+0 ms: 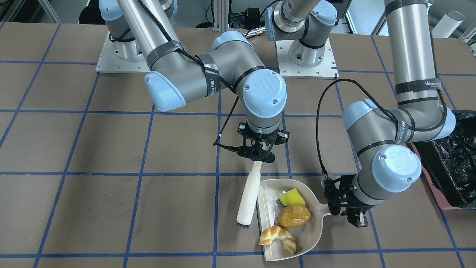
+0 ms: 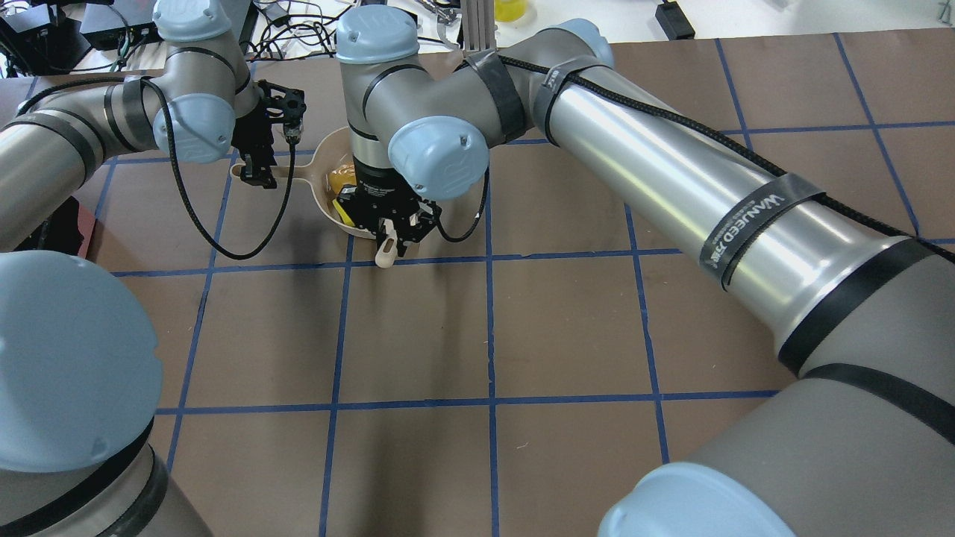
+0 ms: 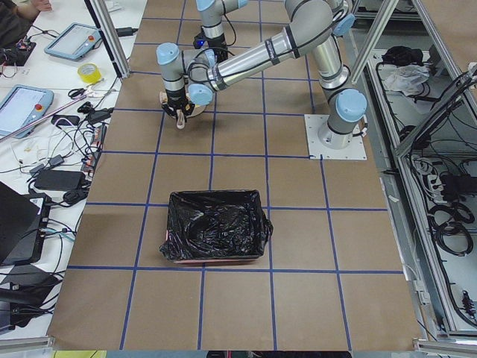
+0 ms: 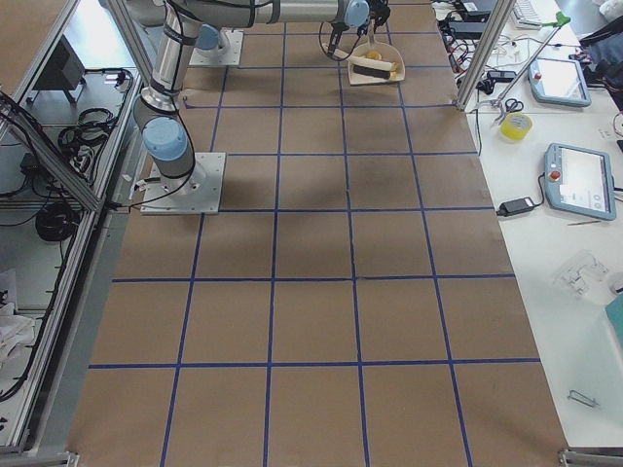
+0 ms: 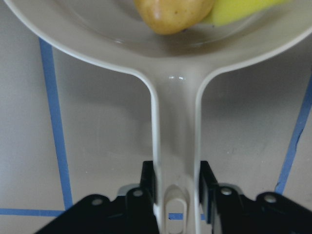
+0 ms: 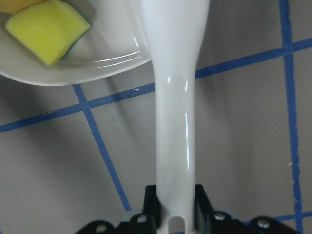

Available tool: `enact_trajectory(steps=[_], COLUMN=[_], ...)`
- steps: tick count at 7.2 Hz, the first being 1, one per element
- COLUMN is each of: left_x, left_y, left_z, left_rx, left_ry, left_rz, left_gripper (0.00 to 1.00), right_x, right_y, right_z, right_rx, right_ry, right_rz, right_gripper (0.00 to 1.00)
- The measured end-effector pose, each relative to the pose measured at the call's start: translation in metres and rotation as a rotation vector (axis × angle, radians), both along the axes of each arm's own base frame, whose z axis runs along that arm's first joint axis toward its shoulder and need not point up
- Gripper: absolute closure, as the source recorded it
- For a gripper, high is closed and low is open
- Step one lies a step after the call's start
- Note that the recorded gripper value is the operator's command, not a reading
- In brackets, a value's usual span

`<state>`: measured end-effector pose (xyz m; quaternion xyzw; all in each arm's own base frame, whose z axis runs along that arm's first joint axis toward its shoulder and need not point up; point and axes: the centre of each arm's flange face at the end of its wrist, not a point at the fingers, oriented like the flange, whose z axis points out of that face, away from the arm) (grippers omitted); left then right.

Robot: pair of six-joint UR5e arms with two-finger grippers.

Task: Sweep and dump trash into bin
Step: 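Lift the dustpan with the left gripper while the right gripper withdraws the brush, then swing the dustpan over the black bin while the right gripper lowers the brush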

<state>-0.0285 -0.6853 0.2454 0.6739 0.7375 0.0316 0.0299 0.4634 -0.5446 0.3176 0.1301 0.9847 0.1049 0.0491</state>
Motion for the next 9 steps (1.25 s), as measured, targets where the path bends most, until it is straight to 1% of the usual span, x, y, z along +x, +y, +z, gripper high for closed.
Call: enact_trajectory(steps=[2, 3, 4, 5, 7, 9], left_x=[0.029, 0.040, 0.051, 0.066, 0.109, 0.174], left_y=[0.001, 0.001, 0.003, 0.006, 0.018, 0.030], left_z=[-0.001, 0.004, 0.012, 0.023, 0.055, 0.082], left_rx=[-0.005, -0.010, -0.011, -0.007, 0.005, 0.013], left_ry=[0.086, 0.104, 0.110, 0.111, 0.115, 0.122], left_rz=[0.043, 0.052, 0.046, 0.033, -0.004, -0.076], left_gripper=[1.00, 1.00, 1.00, 1.00, 1.00, 1.00], right_x=[-0.069, -0.108, -0.147, -0.187, -0.269, -0.343], right_y=[-0.021, -0.028, -0.030, -0.030, -0.026, -0.024], right_z=[0.031, 0.035, 0.029, 0.024, 0.025, 0.015], right_rx=[0.018, 0.037, 0.064, 0.082, 0.101, 0.124], right_ry=[0.030, 0.052, 0.069, 0.075, 0.066, 0.073], right_rz=[0.022, 0.044, 0.075, 0.097, 0.137, 0.179], right_gripper=[1.00, 1.00, 1.00, 1.00, 1.00, 1.00])
